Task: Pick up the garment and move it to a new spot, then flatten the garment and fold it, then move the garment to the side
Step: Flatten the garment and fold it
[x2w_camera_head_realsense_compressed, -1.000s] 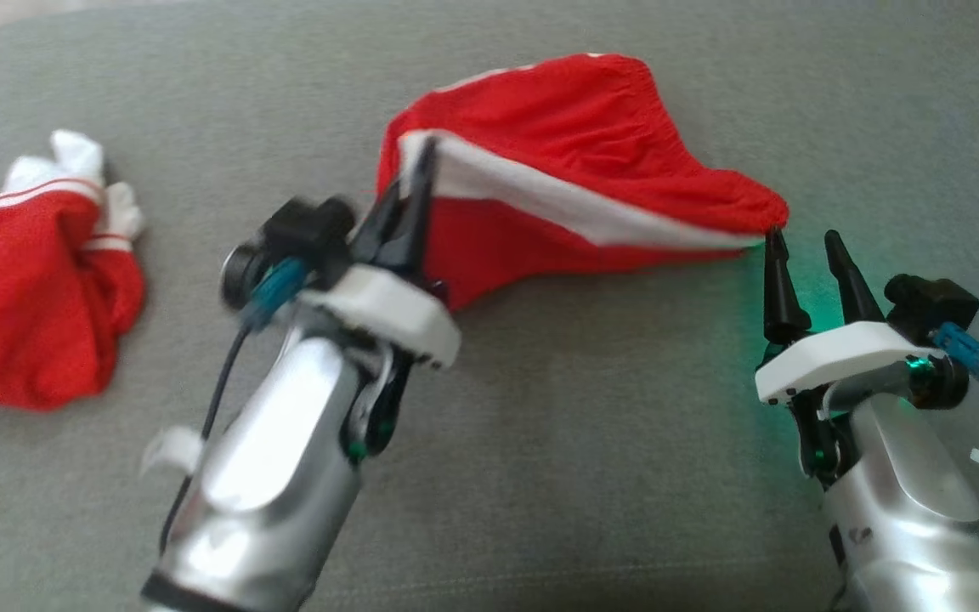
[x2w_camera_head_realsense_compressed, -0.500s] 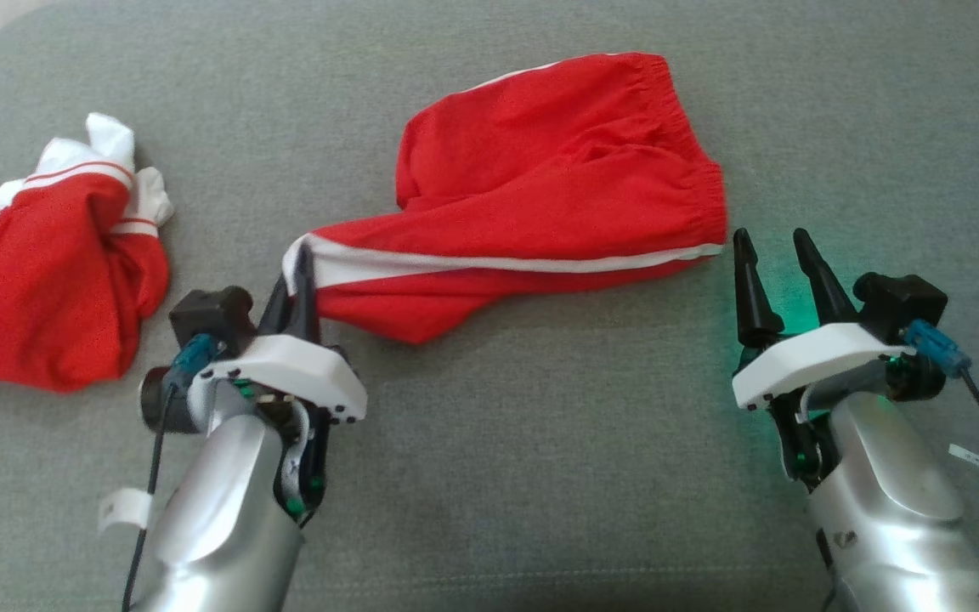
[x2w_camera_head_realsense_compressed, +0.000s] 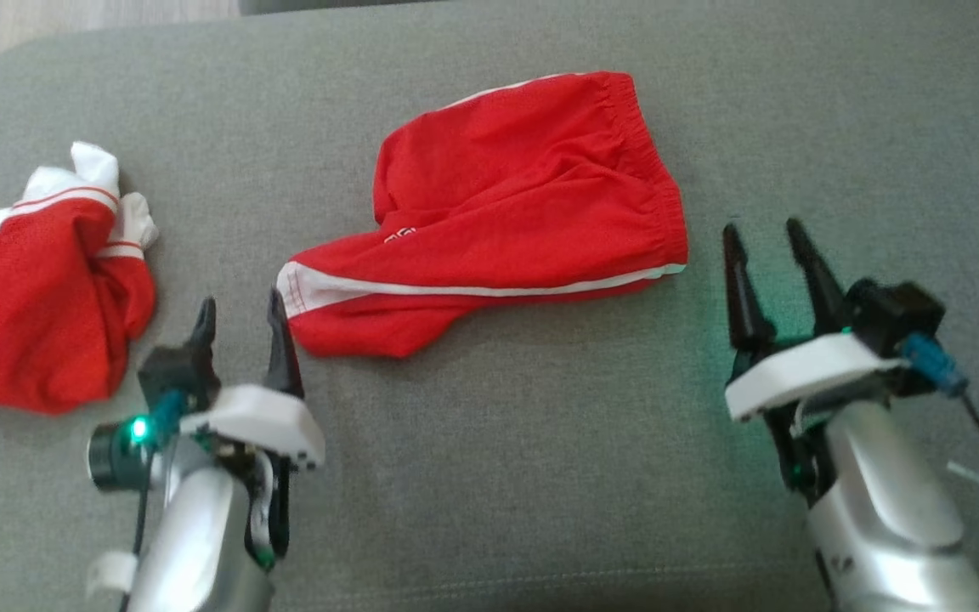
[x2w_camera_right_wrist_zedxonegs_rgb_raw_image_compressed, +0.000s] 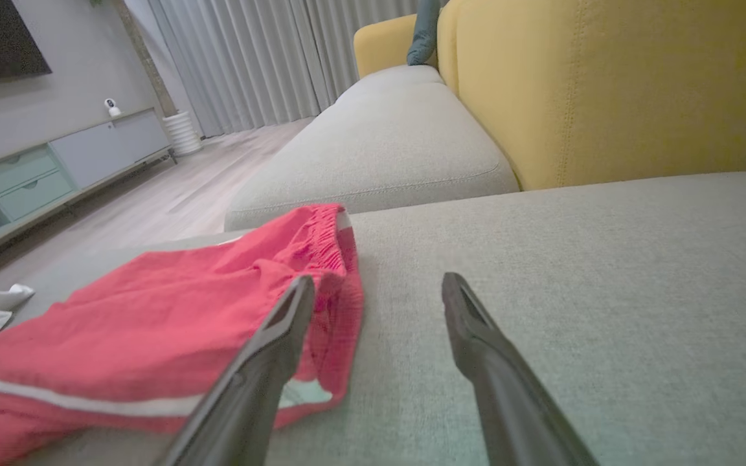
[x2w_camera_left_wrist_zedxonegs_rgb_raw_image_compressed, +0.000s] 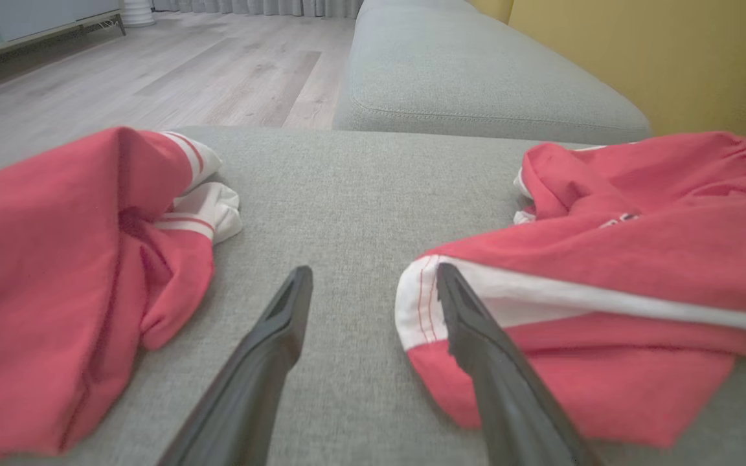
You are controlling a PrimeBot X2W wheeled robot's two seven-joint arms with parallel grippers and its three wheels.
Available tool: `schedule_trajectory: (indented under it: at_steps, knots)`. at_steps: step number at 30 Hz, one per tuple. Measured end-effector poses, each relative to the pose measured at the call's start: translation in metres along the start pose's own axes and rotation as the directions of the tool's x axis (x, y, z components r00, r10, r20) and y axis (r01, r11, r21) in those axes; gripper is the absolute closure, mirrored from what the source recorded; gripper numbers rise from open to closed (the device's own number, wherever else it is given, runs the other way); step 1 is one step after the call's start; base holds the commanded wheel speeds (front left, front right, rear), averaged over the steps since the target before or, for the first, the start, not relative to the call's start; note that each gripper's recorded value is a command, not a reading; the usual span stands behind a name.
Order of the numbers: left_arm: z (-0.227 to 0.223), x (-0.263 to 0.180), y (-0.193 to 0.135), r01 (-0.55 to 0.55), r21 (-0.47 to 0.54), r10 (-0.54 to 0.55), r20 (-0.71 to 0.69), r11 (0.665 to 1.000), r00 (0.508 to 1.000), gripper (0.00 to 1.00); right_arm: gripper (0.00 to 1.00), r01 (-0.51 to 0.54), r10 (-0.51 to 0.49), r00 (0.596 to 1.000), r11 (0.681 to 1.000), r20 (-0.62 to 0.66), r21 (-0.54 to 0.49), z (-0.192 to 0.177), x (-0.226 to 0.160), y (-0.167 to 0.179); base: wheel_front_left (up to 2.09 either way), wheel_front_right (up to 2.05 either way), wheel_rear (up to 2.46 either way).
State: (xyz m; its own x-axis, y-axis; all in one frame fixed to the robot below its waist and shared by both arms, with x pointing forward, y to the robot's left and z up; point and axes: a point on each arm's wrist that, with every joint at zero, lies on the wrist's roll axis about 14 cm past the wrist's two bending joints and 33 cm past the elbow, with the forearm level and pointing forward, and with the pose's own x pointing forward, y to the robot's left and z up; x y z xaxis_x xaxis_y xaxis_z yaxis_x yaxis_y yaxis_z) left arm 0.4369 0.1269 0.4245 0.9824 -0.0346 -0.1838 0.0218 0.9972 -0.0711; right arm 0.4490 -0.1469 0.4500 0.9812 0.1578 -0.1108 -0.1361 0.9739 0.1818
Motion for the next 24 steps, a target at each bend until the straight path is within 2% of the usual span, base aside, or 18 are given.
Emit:
schedule_trajectory:
  at_steps: [10, 16, 24]
  knots:
    - [-0.006, -0.039, 0.006, -0.013, 0.008, 0.013, 0.000, 1.000, 1.000, 0.00, 0.00, -0.080, 0.078, 0.996, 0.996, -0.035, -0.045, -0.013, -0.020, 0.029, 0.00, 0.00, 0.00]
    - [-0.012, -0.053, 0.007, -0.009, 0.005, 0.009, -0.014, 1.000, 1.000, 0.00, 0.00, -0.084, 0.081, 0.994, 0.995, -0.070, -0.046, -0.024, -0.029, 0.031, 0.00, 0.00, 0.00]
    - [-0.019, -0.049, -0.003, 0.027, 0.002, -0.026, -0.034, 1.000, 0.999, 0.00, 0.00, -0.091, 0.074, 0.981, 0.992, -0.177, -0.089, -0.057, -0.028, 0.026, 0.00, 0.00, 0.00]
